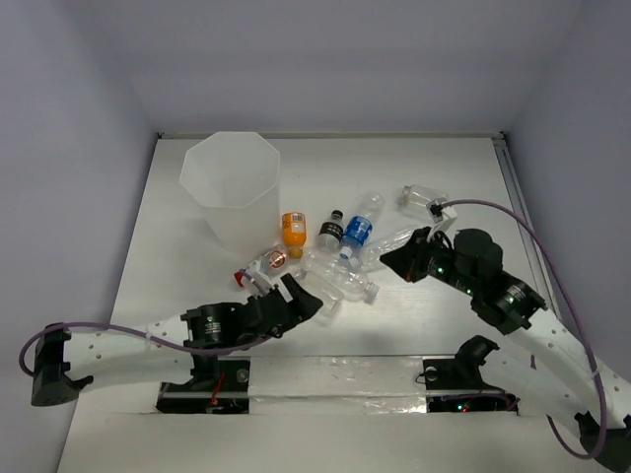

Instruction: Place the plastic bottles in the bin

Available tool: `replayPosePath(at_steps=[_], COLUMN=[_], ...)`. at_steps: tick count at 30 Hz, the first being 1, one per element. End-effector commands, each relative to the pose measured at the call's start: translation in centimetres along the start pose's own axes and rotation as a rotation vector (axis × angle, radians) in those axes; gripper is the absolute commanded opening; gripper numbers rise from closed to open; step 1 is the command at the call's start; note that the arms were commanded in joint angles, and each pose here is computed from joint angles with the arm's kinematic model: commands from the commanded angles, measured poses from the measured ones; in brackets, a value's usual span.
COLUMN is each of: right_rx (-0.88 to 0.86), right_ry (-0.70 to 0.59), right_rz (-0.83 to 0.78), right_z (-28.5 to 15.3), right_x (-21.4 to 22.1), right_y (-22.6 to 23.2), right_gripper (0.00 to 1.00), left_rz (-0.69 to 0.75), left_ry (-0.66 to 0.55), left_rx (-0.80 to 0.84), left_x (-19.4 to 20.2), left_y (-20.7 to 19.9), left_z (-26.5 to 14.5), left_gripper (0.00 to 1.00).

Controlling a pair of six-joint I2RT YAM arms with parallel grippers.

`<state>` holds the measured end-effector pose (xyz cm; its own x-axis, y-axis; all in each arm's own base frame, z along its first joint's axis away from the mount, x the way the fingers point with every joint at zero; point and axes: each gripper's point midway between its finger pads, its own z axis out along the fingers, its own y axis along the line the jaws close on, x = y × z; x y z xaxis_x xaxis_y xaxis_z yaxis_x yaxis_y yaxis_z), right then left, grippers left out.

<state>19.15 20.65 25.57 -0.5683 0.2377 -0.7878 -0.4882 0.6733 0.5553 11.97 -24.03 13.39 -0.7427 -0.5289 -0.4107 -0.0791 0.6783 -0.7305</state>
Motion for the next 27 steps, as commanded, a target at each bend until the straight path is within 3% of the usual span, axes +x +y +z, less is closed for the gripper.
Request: replayPosePath(at_steps=[1, 2, 4, 6, 8, 17, 27], right_rx=[0.013, 0.023, 0.013, 0.013, 0.004, -0.009, -0.024], right_ry=[-0.044, -0.040, 0.000, 0.023, 0.065, 0.108, 0.141], right_rz=[-0.037, -0.042, -0.058, -0.071, -0.083, -0.112, -0.125], right_z=[1.3, 1.5, 2.3, 2.8, 3.5, 4.4, 5.3], right_x=[-1.0, -0.8, 0.3, 1.0, 2.2, 3.7, 4.8], right_y=[0.6, 0.5, 1.1, 1.4, 1.9, 2.2, 2.0], right_gripper=[0.12, 0.26, 0.42, 0.59, 0.69, 0.79, 0.85], left_rz=[-0.075, -0.082, -0.069, -0.088, -0.104, -0.089, -0.024], left_ry=[-0.001, -0.021, -0.054, -0.103, -0.092, -0.157, -0.120], left_rx=[-0.129, -0.143, -0.185, -0.199, -0.200, -0.209, -0.254], left_x=[0.7, 0.4, 0.1, -1.2, -1.3, -5.2, -4.7], left_y=[2.7, 2.7, 3.3, 3.3, 3.6, 3.9, 4.3], left_z=[0.8, 1.0, 1.4, 2.1, 3.3, 6.5, 10.0], left_gripper=[0.75, 0.87, 0.97, 0.99, 0.99, 0.99, 0.99])
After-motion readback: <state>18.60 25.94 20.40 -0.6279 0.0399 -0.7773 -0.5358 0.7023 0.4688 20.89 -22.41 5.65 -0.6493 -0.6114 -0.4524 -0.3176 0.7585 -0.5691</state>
